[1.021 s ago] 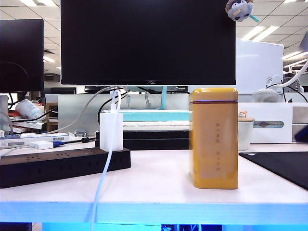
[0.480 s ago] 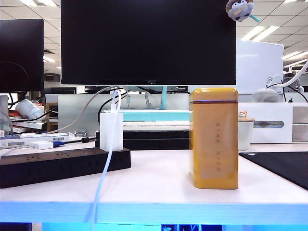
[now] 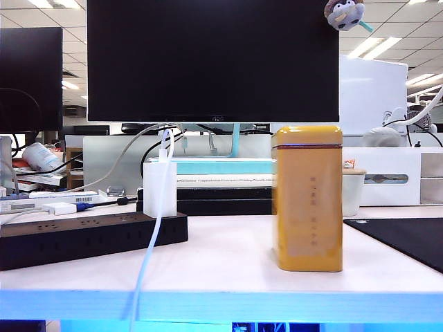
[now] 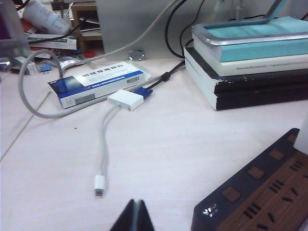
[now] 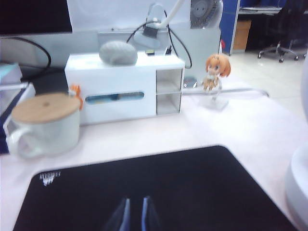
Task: Plug the white charger into the left socket.
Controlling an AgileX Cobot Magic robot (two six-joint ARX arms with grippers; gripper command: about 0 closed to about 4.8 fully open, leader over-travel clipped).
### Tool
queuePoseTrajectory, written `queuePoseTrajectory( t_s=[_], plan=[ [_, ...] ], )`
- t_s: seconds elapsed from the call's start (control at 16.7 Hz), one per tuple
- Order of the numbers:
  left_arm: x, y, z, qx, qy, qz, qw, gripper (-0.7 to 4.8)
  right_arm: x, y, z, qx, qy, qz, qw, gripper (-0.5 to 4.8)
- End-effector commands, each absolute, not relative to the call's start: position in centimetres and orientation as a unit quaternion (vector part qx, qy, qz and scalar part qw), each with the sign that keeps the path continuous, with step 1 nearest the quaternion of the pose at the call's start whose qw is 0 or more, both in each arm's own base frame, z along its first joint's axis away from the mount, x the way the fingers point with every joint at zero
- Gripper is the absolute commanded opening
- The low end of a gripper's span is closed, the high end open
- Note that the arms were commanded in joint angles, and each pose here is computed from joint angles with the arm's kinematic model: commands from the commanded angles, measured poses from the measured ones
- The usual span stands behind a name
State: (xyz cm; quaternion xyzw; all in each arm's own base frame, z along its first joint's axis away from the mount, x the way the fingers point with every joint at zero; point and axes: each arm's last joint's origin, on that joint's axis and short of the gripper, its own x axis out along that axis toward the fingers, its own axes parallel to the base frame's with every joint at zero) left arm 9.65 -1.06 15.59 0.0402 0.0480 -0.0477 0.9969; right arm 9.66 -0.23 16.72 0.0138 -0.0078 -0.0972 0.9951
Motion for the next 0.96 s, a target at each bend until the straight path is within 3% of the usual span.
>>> queuePoseTrajectory(
  t_s=[0.06,0.18,0.96],
  plan=[
    [9.63,-1.07,15.73,0.039,0.043,-0.049,0.997,-0.01,9.73,-0.01,15.6,0.009,0.039,-0.06,0.997,0.51],
    [9.63,-1.07,15.73,0.039,0.043,-0.049,0.997,-0.01,9.63,0.38,14.7,0.009,0.087,0.008,0.996,0.51],
    [9.63,-1.07,15.73,0.039,0.043,-0.049,0.997,-0.01,9.64,0.4,14.72,0.01,0.086,0.011,0.996,0.51]
  ],
)
